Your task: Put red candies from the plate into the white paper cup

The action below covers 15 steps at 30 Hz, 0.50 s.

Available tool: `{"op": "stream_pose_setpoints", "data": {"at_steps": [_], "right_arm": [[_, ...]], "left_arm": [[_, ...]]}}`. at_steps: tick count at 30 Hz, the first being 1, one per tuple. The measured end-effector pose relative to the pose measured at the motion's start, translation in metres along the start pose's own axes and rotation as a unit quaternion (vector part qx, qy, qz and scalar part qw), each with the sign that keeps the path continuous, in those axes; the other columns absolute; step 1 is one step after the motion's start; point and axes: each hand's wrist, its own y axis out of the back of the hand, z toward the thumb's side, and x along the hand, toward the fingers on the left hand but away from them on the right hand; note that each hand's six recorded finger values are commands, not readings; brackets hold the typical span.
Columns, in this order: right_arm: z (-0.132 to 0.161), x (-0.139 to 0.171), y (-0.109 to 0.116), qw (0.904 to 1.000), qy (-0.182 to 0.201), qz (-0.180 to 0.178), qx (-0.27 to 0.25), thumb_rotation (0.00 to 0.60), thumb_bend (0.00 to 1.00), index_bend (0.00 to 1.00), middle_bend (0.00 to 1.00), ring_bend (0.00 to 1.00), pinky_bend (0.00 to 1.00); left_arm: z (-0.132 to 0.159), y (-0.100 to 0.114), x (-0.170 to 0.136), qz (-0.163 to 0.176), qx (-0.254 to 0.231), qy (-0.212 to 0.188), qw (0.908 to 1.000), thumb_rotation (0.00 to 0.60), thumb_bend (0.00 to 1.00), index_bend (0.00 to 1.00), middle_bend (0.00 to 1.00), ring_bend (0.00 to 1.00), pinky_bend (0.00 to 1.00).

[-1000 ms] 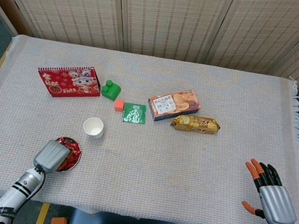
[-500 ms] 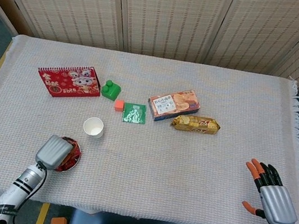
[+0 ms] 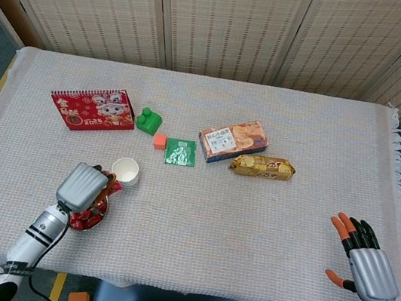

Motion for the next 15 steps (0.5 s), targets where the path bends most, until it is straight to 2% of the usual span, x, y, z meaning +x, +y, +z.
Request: {"op": "stream_pose_setpoints", "data": {"at_steps": [3,6,10,15], "right_arm": [[-0.001,-0.001,0.0,1.0,-0.002,0.001,0.001,0.6,0.06,0.0,0.0,0.0,0.0],[-0.002,-0.002,-0.001,1.0,-0.005,0.001,0.001,0.6,0.06,0.0,0.0,0.0,0.0],[-0.003,-0.003,-0.001,1.0,-0.009,0.001,0.002,0.6,0.06,0.0,0.0,0.0,0.0],[-0.004,-0.004,-0.002,0.9999,-0.012,0.002,0.003,0.6,0.06,0.0,0.0,0.0,0.0]], "left_arm": [[0.008,0.016,0.015,0.012,0.0,-0.006,0.9999,0.6,0.5,0.63,0.63,0.56,0.96],[0.013,0.023,0.025,0.013,-0.003,-0.01,0.9999,0.6,0.5,0.63,0.63,0.56,0.96],[0.019,0.02,0.039,0.004,-0.002,-0.013,0.9999,0.6,0.5,0.63,0.63,0.56,0.96],[0.02,0.006,0.054,-0.013,0.009,-0.01,0.9998,0.6,0.5,0.63,0.63,0.56,0.96]]}}
